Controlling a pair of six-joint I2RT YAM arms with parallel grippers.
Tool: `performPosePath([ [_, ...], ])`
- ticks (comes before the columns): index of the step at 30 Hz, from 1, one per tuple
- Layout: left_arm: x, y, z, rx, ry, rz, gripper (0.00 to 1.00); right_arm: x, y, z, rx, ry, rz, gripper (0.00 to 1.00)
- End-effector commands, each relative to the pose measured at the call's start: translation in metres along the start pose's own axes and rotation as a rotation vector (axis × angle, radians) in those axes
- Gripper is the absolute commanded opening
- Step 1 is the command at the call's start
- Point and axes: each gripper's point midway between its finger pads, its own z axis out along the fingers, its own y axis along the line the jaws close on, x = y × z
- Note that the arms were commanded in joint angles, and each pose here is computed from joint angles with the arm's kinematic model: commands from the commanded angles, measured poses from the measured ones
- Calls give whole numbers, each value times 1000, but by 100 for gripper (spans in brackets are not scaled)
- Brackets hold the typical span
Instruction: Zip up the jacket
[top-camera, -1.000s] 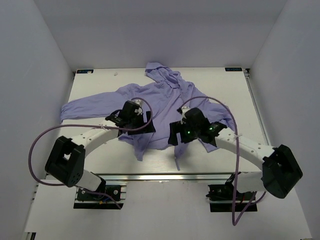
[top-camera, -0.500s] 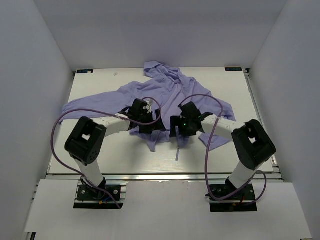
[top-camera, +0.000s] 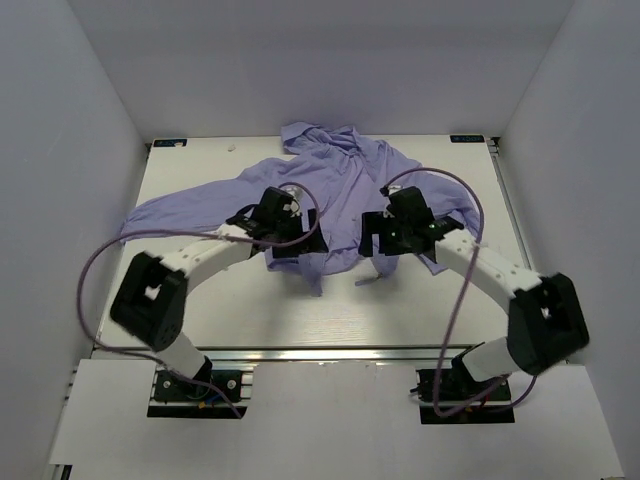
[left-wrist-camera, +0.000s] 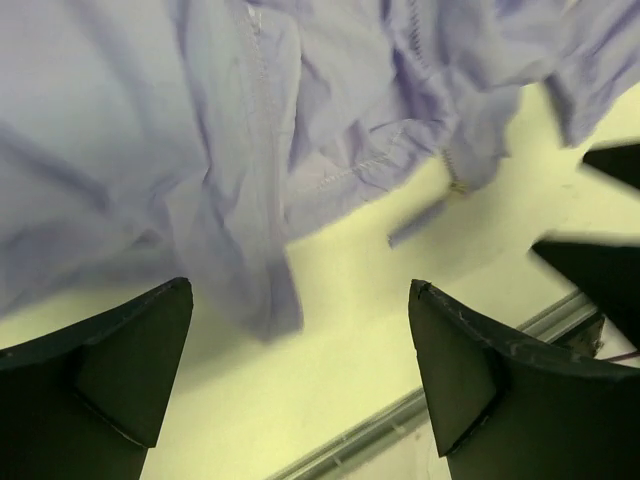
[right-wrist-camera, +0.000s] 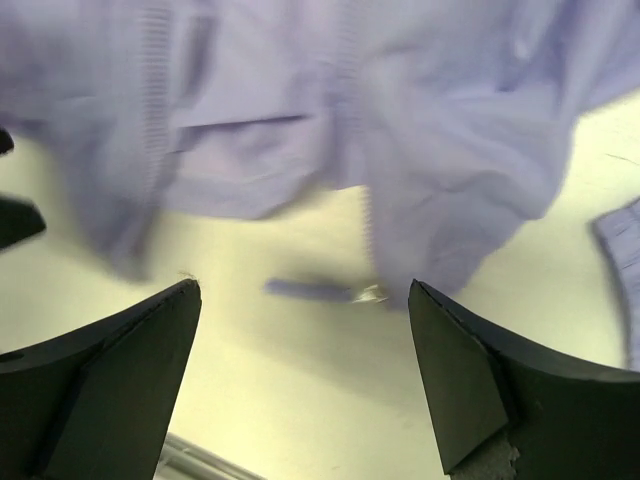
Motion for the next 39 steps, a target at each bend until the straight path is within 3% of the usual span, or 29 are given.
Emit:
performPosePath([
  [1,-19,7,-63,-123,-174,-28,98,21,46,-28,-90,-12,-64,89],
  [4,-12,39,-88,-281,-238,-83,98,41,87,-32,-176,18,-51,89],
  [10,11,91,-69,-477,-154,-137,98,58,139,-5,-318,96,24,88],
  [15,10,112,-38,-492,-112,-207,87,64,163,22,-323,143,27,83],
  [23,3,123,-24,-489,-126,-223,77,71,149,59,-207,162,52,74],
  [26,0,127,-24,-495,-141,-223,73,71,155,66,-239,163,46,65],
  [28,-3,130,-24,-510,-160,-217,69,68,159,67,-248,158,44,44],
  [29,-4,132,-23,-520,-159,-217,59,65,158,65,-242,146,43,36],
  [31,-5,136,-24,-535,-162,-222,48,63,157,63,-242,125,44,4],
  [32,-6,136,-24,-534,-162,-224,31,58,156,58,-240,100,45,0],
  [35,-8,133,-26,-515,-179,-223,0,56,154,46,-242,86,39,0],
  [39,-15,132,-40,-518,-245,-217,0,56,157,18,-300,75,49,0],
])
